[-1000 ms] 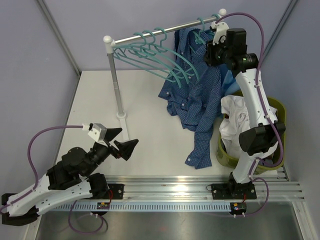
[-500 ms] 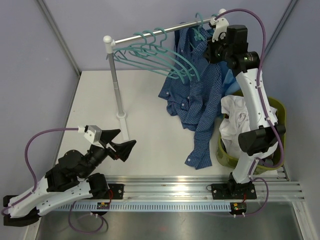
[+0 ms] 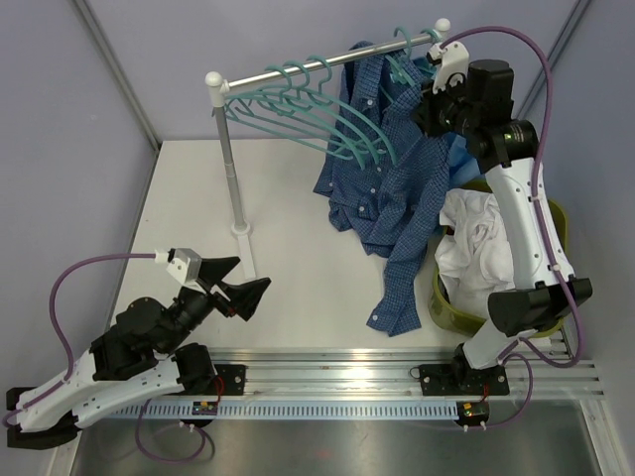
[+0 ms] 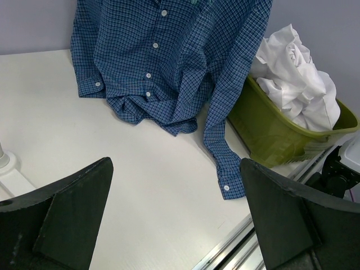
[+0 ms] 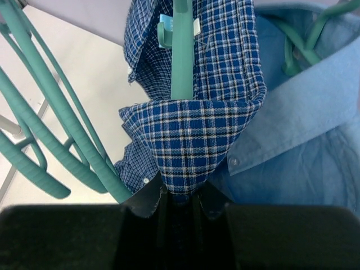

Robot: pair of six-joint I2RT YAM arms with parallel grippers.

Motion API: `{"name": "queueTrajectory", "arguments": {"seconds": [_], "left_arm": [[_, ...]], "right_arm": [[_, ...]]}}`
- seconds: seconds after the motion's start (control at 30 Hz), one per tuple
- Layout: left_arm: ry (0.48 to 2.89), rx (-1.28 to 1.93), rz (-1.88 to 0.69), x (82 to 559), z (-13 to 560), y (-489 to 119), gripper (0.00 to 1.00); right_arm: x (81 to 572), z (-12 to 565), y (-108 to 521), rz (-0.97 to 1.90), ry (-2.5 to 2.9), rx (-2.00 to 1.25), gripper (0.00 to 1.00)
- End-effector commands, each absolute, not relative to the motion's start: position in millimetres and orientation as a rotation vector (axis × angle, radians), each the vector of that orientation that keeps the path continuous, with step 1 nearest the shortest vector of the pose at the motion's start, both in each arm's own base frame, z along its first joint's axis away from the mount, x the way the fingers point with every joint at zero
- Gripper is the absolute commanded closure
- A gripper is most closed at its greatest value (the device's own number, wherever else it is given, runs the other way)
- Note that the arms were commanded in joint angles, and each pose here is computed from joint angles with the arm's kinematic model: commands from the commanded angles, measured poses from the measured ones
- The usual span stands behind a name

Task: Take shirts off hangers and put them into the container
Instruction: 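Grab a hanger with a shirt on it with the right arm, then take shirts off hangers and put them into the container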

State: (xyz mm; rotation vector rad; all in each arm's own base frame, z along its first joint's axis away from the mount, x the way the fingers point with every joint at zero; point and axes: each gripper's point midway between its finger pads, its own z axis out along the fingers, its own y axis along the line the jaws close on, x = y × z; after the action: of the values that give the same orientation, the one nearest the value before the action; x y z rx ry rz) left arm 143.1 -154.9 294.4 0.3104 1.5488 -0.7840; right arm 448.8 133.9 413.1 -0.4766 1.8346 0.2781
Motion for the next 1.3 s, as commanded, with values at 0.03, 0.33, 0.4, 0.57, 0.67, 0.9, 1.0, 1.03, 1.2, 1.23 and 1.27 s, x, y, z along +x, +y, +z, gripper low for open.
{"name": "queueTrajectory", "arguments": {"seconds": [0.03,0.33,0.4,0.57,0.67,0.9,1.0,1.03,1.2,1.23,1.27], "left_arm": [[1.514,0.260,-0.828,143.1,306.7,-154.9,0.01],[1.520,0.265,-0.833,143.3,305.0,-158.1,0.01],[1.524,0.267,-0.834,143.0,303.3,-158.5,0.01],[1.540,0.264,-0.836,142.7,297.7,-159.0,0.01],[1.540,0.264,-0.838,142.7,297.1,-159.7,0.01],[1.537,0.274,-0.843,144.1,299.3,-166.0,0.01],[1.547,0.293,-0.845,145.1,296.2,-174.0,0.01],[1.553,0.297,-0.842,146.1,294.2,-176.7,0.01],[1.606,0.356,-0.845,150.9,283.8,-205.1,0.01],[1.615,0.355,-0.852,151.7,282.6,-209.7,0.01],[1.624,0.355,-0.858,152.2,280.6,-214.0,0.01]], "right_arm": [[422.9,447.4,131.2,0.249,1.687,-0.523,1.00],[395.5,385.7,119.3,0.276,1.800,-0.499,1.00],[390.0,369.3,112.5,0.292,1.842,-0.480,1.00],[354.9,315.2,110.6,0.410,1.958,-0.449,1.00],[331.4,302.0,108.5,0.431,1.945,-0.434,1.00],[278.6,259.6,111.1,0.493,2.027,-0.554,1.00],[258.1,239.6,104.7,0.458,2.074,-0.639,1.00],[246.5,233.6,104.5,0.470,2.095,-0.668,1.00],[219.8,222.6,99.4,0.432,2.087,-0.876,1.00],[209.6,218.7,99.4,0.445,2.097,-0.928,1.00],[205.5,217.8,100.0,0.447,2.083,-0.979,1.00]]}}
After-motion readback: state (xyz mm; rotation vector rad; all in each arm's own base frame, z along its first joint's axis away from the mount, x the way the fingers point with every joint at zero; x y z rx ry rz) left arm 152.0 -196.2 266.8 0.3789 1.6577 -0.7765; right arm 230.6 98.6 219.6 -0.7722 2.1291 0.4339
